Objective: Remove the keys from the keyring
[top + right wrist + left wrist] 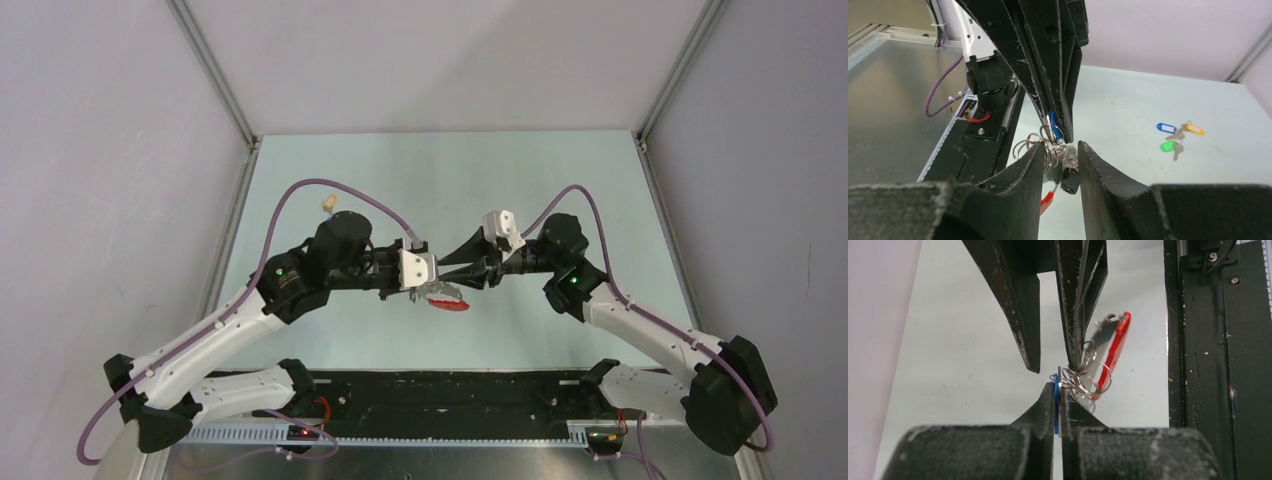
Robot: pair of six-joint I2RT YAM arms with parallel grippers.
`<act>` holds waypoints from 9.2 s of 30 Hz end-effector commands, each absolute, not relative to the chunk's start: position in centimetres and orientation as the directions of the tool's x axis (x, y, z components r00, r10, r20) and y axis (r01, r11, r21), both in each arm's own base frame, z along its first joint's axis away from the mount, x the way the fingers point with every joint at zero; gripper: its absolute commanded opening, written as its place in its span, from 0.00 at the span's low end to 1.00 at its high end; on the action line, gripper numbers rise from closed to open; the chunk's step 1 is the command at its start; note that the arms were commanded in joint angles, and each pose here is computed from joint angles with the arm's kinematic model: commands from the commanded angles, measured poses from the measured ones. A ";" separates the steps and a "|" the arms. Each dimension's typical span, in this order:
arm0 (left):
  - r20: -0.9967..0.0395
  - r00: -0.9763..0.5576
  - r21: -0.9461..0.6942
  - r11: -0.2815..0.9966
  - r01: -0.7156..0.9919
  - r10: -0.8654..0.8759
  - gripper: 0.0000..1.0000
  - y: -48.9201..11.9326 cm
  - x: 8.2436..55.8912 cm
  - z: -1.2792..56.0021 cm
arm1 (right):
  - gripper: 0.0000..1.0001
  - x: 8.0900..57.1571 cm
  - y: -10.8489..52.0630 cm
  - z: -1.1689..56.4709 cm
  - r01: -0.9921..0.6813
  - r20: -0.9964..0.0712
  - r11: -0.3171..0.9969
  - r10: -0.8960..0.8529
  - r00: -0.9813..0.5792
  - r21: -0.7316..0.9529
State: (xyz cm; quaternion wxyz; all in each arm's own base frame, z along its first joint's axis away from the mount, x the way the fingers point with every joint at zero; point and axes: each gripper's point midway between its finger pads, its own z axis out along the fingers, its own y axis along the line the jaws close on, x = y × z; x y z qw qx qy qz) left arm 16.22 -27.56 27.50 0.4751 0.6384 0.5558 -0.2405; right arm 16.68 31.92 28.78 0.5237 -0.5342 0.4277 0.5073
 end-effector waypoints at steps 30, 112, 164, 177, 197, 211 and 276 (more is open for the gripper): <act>-0.850 0.350 0.400 0.051 0.915 0.394 0.00 -28.6 15.9 29.8 | 0.33 19.9 31.7 32.7 -0.965 -0.953 0.054 0.156 0.261 -0.256; -0.830 0.242 0.423 0.285 0.860 0.502 0.00 -26.4 21.3 29.7 | 0.46 13.9 32.7 30.4 -0.937 -0.969 -0.256 0.126 0.212 -0.239; -0.751 -0.181 0.103 0.383 0.918 0.635 0.00 -33.6 24.9 18.0 | 0.42 25.0 22.7 24.5 -0.925 -0.996 0.372 -0.005 -0.087 0.079; -0.734 -0.218 0.038 0.359 0.933 0.643 0.00 -34.6 24.3 16.3 | 0.39 22.1 24.6 21.0 -0.992 -0.994 0.121 -0.099 -0.047 0.035; -0.758 -0.188 0.062 0.356 0.932 0.624 0.00 -34.3 24.2 18.0 | 0.34 24.3 25.9 15.3 -0.979 -0.952 0.179 -0.270 -0.142 0.095; -0.772 -0.164 0.061 0.328 0.943 0.615 0.00 -34.4 23.7 18.7 | 0.46 26.2 24.7 14.8 -0.957 -0.942 0.279 -0.293 -0.163 0.079; -0.742 -0.163 0.183 0.431 0.884 0.650 0.00 -32.2 26.3 19.2 | 0.20 25.2 23.9 16.5 -0.969 -0.959 0.188 -0.202 -0.199 0.162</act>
